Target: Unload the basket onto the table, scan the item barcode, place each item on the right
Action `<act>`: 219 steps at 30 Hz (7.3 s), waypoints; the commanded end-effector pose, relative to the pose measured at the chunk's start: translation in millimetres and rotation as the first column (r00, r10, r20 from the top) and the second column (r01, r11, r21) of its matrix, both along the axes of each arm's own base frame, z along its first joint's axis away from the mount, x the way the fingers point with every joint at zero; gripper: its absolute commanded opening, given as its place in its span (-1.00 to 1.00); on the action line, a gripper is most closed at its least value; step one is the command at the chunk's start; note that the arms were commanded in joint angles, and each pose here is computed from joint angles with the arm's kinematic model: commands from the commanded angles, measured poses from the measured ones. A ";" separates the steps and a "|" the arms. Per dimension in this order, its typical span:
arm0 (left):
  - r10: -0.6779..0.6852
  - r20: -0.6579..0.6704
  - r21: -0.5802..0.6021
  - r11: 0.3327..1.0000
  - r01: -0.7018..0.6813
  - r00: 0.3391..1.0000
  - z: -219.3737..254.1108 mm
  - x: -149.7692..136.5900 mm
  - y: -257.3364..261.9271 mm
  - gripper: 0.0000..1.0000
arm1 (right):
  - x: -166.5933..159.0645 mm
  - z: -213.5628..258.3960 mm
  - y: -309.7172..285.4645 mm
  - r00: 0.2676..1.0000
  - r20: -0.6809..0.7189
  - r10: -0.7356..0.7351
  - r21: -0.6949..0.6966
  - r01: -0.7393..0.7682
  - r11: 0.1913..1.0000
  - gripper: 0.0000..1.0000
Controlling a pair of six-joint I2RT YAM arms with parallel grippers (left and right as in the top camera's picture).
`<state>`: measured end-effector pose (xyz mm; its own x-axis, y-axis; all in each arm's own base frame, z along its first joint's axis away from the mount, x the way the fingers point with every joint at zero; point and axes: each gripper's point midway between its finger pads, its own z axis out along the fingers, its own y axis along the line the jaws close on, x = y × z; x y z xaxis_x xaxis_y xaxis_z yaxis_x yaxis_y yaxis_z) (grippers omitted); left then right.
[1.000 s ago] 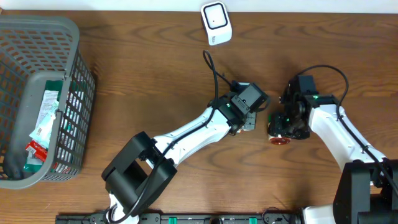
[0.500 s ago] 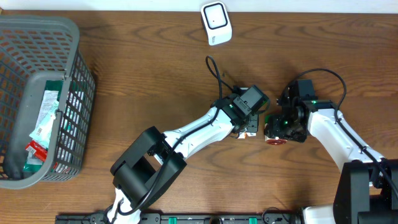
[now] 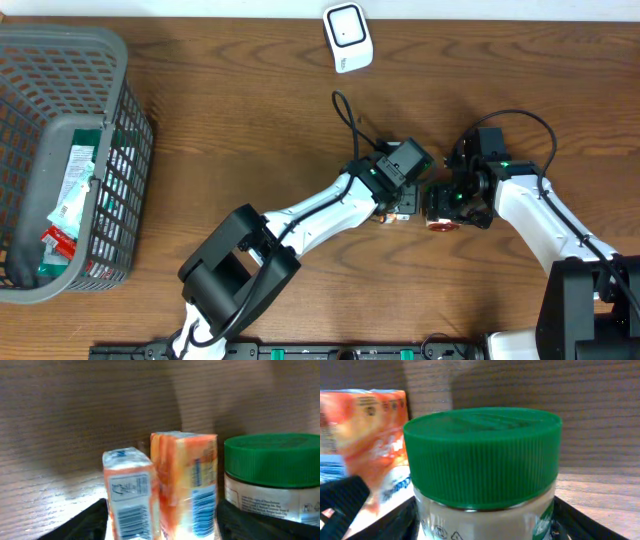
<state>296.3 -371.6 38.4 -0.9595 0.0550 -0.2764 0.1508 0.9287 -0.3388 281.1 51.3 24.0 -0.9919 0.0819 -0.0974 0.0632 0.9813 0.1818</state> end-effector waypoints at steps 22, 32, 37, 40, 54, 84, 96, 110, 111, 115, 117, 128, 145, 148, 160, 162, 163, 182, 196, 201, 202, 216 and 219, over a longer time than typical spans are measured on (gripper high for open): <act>0.023 0.143 -0.010 1.000 -0.022 0.989 48.7 20.7 13.9 0.78 | 41.8 79.5 1.9 0.994 0.113 0.001 0.015 -0.003 1.000 0.75; 0.015 0.279 -0.019 1.000 -0.010 0.960 151.1 35.0 81.0 0.78 | 72.4 106.7 -57.4 0.966 0.224 -0.132 -0.076 0.153 0.985 0.99; 0.159 0.338 0.114 0.971 -0.208 0.928 212.7 41.1 195.8 0.78 | 68.7 105.0 -76.6 0.961 0.216 -0.169 -0.120 0.198 0.973 0.98; 0.305 0.354 0.161 0.911 -0.379 0.884 243.2 36.7 269.5 0.78 | 68.5 104.9 -76.5 0.962 0.216 -0.169 -0.120 0.198 0.973 0.99; 0.828 0.470 0.049 0.320 -0.946 0.305 299.4 1.8 552.9 0.78 | 68.6 105.0 -76.5 0.962 0.216 -0.169 -0.120 0.198 0.973 0.98; 0.719 -0.263 0.494 0.673 -0.550 0.644 5.6 10.4 617.9 0.96 | 68.6 105.0 -76.5 0.962 0.216 -0.169 -0.120 0.198 0.973 0.98; 0.651 -0.284 0.359 0.753 -0.552 0.704 -3.5 29.4 600.4 0.96 | 68.5 104.9 -76.5 0.962 0.216 -0.169 -0.120 0.198 0.973 0.99; 0.742 -0.186 0.353 0.663 -0.661 0.644 29.7 36.2 631.2 0.96 | 68.6 105.0 -76.6 0.962 0.216 -0.170 -0.120 0.198 0.973 0.99; 0.748 -0.174 0.351 0.655 -0.669 0.641 30.8 36.3 635.4 0.96 | 68.6 105.0 -76.6 0.962 0.216 -0.170 -0.120 0.198 0.973 0.99; 0.764 -0.160 0.349 0.636 -0.688 0.625 27.1 33.4 645.3 0.95 | 68.5 104.9 -76.6 0.962 0.216 -0.170 -0.120 0.198 0.973 0.99; 0.767 -0.154 0.342 0.633 -0.694 0.623 22.0 33.7 647.3 0.95 | 68.6 105.0 -76.6 0.962 0.216 -0.170 -0.120 0.198 0.973 0.98; 0.733 -0.165 0.266 0.677 -0.686 0.660 -6.2 37.8 633.4 0.96 | 68.6 105.0 -76.6 0.962 0.216 -0.170 -0.120 0.198 0.973 0.98; 0.862 0.122 0.091 0.483 -0.871 0.492 176.2 33.2 617.1 0.75 | 68.6 105.0 -76.5 0.962 0.216 -0.169 -0.120 0.198 0.973 0.99; 0.941 0.040 0.162 0.326 -0.931 0.337 168.8 4.8 615.0 0.43 | 68.6 105.0 -76.5 0.962 0.216 -0.169 -0.120 0.198 0.973 0.98; 0.992 -0.016 0.422 0.121 -0.899 0.125 66.5 -60.0 620.0 0.47 | 68.6 105.0 -76.6 0.962 0.216 -0.170 -0.120 0.198 0.973 0.98; 0.993 -0.020 0.425 0.116 -0.898 0.119 52.1 -63.7 619.6 0.47 | 68.6 105.0 -76.5 0.962 0.216 -0.169 -0.120 0.198 0.973 0.99; 0.993 -0.020 0.425 0.112 -0.898 0.114 45.4 -65.7 619.9 0.47 | 68.6 105.0 -76.5 0.962 0.216 -0.169 -0.120 0.198 0.973 0.99; 0.992 -0.079 0.380 0.120 -0.917 0.098 -31.2 -85.0 595.6 -0.25 | 68.6 105.0 -76.5 0.962 0.216 -0.169 -0.120 0.198 0.973 0.99; 0.966 0.233 -0.037 0.123 -0.992 0.111 191.1 -31.9 614.1 -0.26 | 68.6 105.0 -76.5 0.962 0.216 -0.169 -0.120 0.198 0.973 0.98; 0.941 0.325 -0.097 0.131 -0.987 0.093 235.1 -53.7 591.8 0.22 | 68.6 105.0 -76.5 0.962 0.216 -0.169 -0.120 0.198 0.973 0.99; 0.943 0.323 -0.076 0.116 -0.990 0.086 232.0 -58.4 592.3 0.40 | 68.6 105.0 -76.5 0.962 0.216 -0.169 -0.120 0.198 0.973 0.98; 0.979 -0.162 0.338 0.172 -0.925 0.123 39.7 -62.0 590.0 0.72 | 68.6 105.0 -76.5 0.962 0.216 -0.169 -0.120 0.198 0.973 0.98; 0.968 -0.223 0.383 0.197 -0.902 0.116 7.5 -61.5 590.5 0.65 | 68.6 105.0 -76.5 0.962 0.216 -0.169 -0.120 0.198 0.973 0.99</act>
